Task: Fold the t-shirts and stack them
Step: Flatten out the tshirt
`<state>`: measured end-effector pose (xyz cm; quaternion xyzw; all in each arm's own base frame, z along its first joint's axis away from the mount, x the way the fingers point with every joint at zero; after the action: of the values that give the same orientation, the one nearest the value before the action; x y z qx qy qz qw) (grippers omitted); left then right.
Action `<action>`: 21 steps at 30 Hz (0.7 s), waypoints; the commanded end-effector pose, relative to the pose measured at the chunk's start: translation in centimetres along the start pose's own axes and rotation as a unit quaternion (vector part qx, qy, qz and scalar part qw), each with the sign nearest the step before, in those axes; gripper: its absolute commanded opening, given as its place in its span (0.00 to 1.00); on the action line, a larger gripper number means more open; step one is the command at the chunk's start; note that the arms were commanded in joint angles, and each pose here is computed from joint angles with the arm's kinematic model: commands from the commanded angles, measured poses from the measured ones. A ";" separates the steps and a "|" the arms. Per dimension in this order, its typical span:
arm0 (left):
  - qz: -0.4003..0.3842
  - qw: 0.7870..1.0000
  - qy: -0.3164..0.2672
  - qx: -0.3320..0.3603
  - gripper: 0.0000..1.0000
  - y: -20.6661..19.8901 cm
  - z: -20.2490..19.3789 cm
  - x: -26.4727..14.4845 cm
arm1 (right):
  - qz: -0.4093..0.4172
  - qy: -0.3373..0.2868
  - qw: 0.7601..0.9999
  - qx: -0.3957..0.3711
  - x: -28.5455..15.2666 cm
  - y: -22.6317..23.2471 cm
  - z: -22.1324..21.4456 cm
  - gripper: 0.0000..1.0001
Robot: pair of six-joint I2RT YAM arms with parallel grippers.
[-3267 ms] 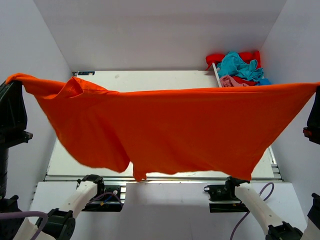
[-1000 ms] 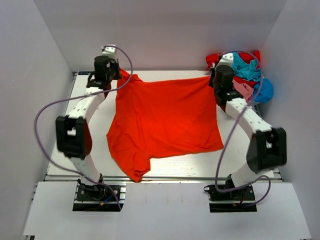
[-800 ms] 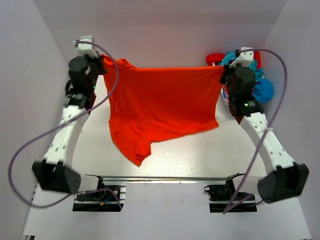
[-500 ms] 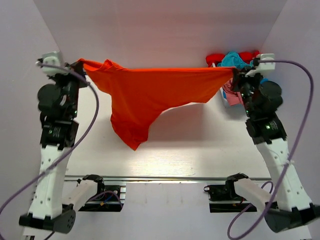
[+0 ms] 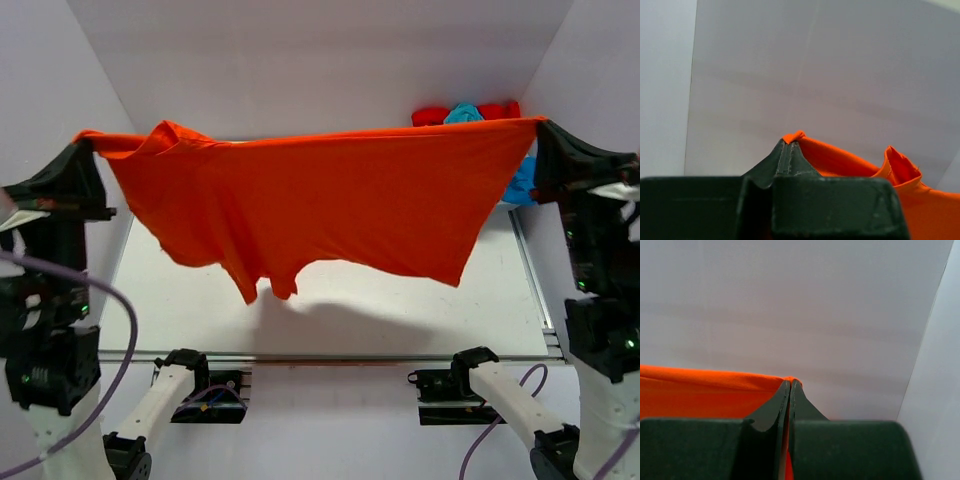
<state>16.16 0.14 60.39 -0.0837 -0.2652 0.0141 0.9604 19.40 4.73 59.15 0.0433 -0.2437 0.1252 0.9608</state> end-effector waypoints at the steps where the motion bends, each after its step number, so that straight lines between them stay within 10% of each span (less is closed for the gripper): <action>1: -0.001 0.999 -0.053 0.008 0.00 0.3 5.3 -2.4 | -0.001 -0.032 0.999 -0.025 -1.9 -0.2 3.4 0.00; 11: -0.051 0.990 -0.130 0.024 0.00 -0.9 13.3 -7.5 | 0.068 -0.075 0.995 -0.025 -7.9 2.1 7.3 0.00; 21: -0.059 0.993 -0.098 0.039 0.00 -1.2 9.7 -5.8 | 0.058 -0.047 0.997 0.002 -6.4 1.9 3.0 0.00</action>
<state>8.54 -0.62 65.98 -0.0331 -0.3372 -0.0370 0.9401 8.82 4.63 60.44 0.0200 -0.3166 0.1997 0.9271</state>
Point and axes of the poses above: each gripper's point midway between its finger pads, its own x axis out along the fingers, its own y axis along the line the jaws close on, z = x × y, the point moved 1 cm from there along -x, back along the fingers, and after that the axes turned 6 degrees about x, right-handed, at the moved point
